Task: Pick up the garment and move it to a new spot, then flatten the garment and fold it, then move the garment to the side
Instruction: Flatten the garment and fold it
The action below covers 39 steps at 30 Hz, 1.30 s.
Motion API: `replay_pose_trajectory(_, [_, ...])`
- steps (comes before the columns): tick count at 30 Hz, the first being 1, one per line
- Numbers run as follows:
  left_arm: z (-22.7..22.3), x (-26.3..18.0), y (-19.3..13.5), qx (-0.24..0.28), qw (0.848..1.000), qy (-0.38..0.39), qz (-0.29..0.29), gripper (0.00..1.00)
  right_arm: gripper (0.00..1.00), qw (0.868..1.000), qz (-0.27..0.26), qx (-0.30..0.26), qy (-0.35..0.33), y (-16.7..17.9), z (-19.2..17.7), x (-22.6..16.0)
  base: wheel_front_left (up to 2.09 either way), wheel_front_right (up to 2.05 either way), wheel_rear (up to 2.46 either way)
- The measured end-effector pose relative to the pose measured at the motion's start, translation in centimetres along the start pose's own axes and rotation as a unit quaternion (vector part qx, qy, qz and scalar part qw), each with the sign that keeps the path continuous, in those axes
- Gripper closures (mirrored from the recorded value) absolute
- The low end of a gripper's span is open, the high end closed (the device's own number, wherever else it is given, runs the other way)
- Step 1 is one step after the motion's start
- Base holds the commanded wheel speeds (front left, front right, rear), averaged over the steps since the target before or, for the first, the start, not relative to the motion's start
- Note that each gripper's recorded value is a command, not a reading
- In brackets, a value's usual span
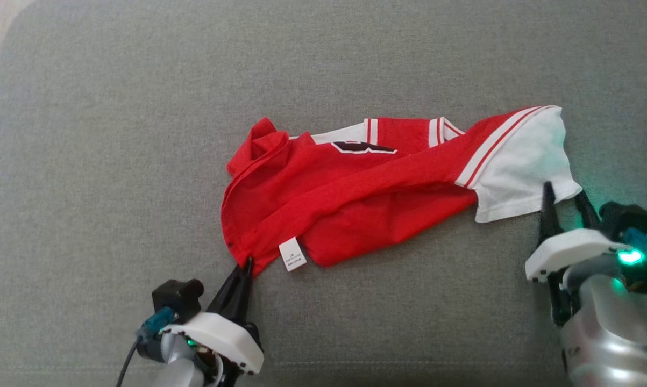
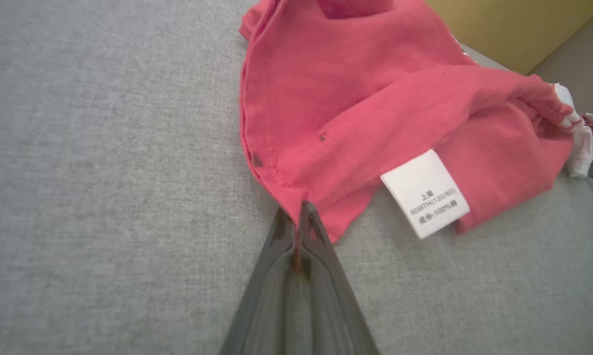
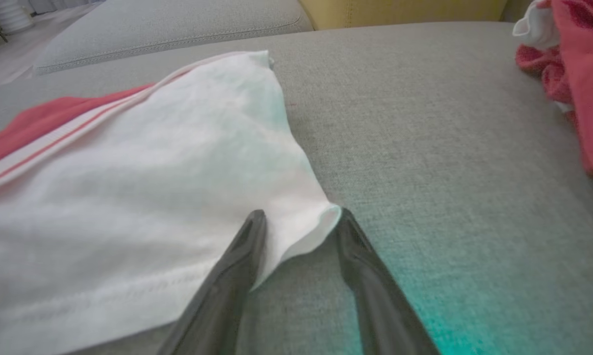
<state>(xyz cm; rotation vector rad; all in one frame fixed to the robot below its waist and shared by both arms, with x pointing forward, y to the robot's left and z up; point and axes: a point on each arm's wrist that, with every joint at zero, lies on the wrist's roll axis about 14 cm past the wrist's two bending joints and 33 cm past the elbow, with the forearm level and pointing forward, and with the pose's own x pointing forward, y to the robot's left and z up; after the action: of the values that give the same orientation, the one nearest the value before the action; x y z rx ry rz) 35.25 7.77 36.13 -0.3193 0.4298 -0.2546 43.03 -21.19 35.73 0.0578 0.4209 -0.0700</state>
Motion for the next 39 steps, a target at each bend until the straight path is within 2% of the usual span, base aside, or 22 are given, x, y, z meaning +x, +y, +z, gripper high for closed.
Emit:
replay_pose_trajectory(1, [0.1,0.1,0.1,0.0,1.0,-0.001,0.001,1.0,1.0,1.0,0.0,0.002,0.001,0.1,0.0,0.3,0.0,0.0,0.0])
replay_pose_trajectory(7, [2.0,0.4,1.1,0.004,0.999,-0.03,0.016,1.0,1.0,1.0,0.003,0.03,-0.008,0.7,0.9,0.8,0.0,0.0,0.0])
replay_pose_trajectory(9, [3.9,0.5,1.5,0.003,0.998,-0.059,0.022,1.0,1.0,0.999,0.008,0.04,-0.033,1.0,2.5,0.8,0.0,0.0,0.0])
replay_pose_trajectory(11, [6.7,0.6,1.6,0.014,0.995,-0.1,0.023,1.0,1.0,0.995,0.019,0.053,-0.08,1.5,5.6,0.7,0.0,0.0,0.0])
replay_pose_trajectory(12, [10.0,0.6,1.4,0.03,0.989,-0.146,0.016,1.0,1.0,0.989,0.031,0.068,-0.129,2.2,8.9,0.4,0.0,0.0,0.0])
replay_pose_trajectory(19, [22.3,-0.6,-0.1,0.122,0.947,-0.296,-0.02,1.0,1.0,0.953,0.067,0.11,-0.273,3.3,19.2,-2.9,0.0,0.0,0.0])
replay_pose_trajectory(25, [31.4,-3.0,-1.7,0.189,0.9,-0.391,-0.035,1.0,1.0,0.903,0.105,0.09,-0.406,4.0,30.7,-8.0,0.0,0.0,0.0])
replay_pose_trajectory(29, [37.3,-4.4,-3.8,0.224,0.867,-0.442,-0.048,1.0,1.0,0.877,0.116,0.066,-0.462,3.5,36.2,-11.3,0.0,0.0,0.0])
replay_pose_trajectory(31, [39.6,-4.7,-4.2,0.241,0.856,-0.455,-0.046,1.0,1.0,0.87,0.12,0.055,-0.475,3.6,37.9,-11.8,0.0,0.0,0.0])
replay_pose_trajectory(34, [42.4,-4.0,-4.0,0.258,0.85,-0.458,-0.035,1.0,1.0,0.862,0.128,0.038,-0.489,4.5,40.7,-11.7,0.0,0.0,0.0])
replay_pose_trajectory(39, [42.9,-1.3,-3.2,0.264,0.86,-0.436,-0.026,1.0,1.0,0.868,0.124,0.018,-0.481,5.3,41.7,-9.1,0.0,0.0,0.0])
